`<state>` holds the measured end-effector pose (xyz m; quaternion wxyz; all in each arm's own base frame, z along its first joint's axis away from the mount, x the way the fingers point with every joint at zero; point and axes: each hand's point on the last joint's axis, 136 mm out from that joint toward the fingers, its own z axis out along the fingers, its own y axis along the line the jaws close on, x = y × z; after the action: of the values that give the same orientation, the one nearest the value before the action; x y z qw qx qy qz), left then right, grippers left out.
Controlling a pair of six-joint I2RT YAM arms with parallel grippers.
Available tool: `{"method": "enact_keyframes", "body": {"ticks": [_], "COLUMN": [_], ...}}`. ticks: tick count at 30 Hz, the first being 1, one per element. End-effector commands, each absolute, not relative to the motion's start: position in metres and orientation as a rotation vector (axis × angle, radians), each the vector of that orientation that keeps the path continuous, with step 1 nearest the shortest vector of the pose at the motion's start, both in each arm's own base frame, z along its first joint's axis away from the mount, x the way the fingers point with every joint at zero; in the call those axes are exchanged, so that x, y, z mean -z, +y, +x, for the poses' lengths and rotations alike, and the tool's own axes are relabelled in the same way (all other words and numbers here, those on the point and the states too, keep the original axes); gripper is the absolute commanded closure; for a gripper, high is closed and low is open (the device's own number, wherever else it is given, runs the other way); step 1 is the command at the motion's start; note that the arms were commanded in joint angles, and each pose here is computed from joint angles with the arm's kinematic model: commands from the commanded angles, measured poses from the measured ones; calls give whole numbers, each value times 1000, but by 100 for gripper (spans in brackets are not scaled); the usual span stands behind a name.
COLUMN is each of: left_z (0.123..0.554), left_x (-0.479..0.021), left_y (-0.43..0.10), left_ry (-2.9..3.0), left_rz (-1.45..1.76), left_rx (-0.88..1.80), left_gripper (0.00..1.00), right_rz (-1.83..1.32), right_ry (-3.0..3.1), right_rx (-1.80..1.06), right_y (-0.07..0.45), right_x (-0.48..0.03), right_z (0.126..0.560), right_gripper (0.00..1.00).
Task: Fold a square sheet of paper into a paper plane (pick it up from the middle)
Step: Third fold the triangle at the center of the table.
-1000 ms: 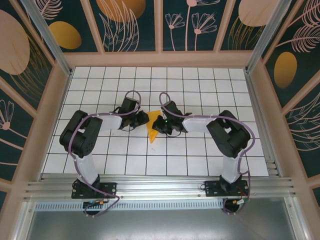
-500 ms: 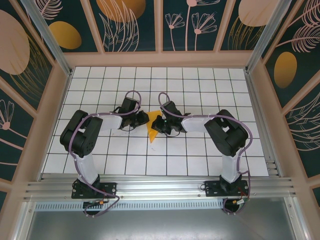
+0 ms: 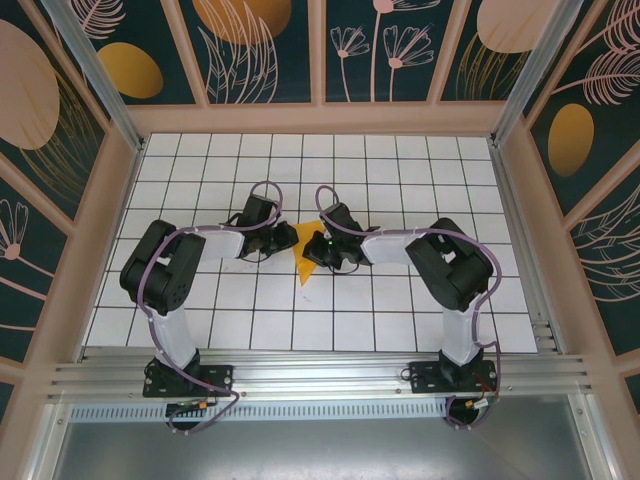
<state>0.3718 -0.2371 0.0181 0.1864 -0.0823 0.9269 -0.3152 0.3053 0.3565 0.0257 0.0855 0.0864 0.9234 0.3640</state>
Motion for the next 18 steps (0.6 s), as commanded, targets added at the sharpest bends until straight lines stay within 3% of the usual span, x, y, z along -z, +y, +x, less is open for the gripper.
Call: {"method": "enact_keyframes", "body": {"ticks": [1,18], "left_z": [367,366], "left_x": [-8,-7], "left_y": [-236,-236], "left_ry": [2652,2655], "left_rz": [-218,-214], "left_rx": [879,882], "left_gripper": [81,81], "right_rz": [260,260], "right_ry": [2722,2727], "right_rx": [-1089,-1086], "right_y": [364,365], "right_x": [-27,-23], "right_z": [315,317], "right_gripper": [92,91]}}
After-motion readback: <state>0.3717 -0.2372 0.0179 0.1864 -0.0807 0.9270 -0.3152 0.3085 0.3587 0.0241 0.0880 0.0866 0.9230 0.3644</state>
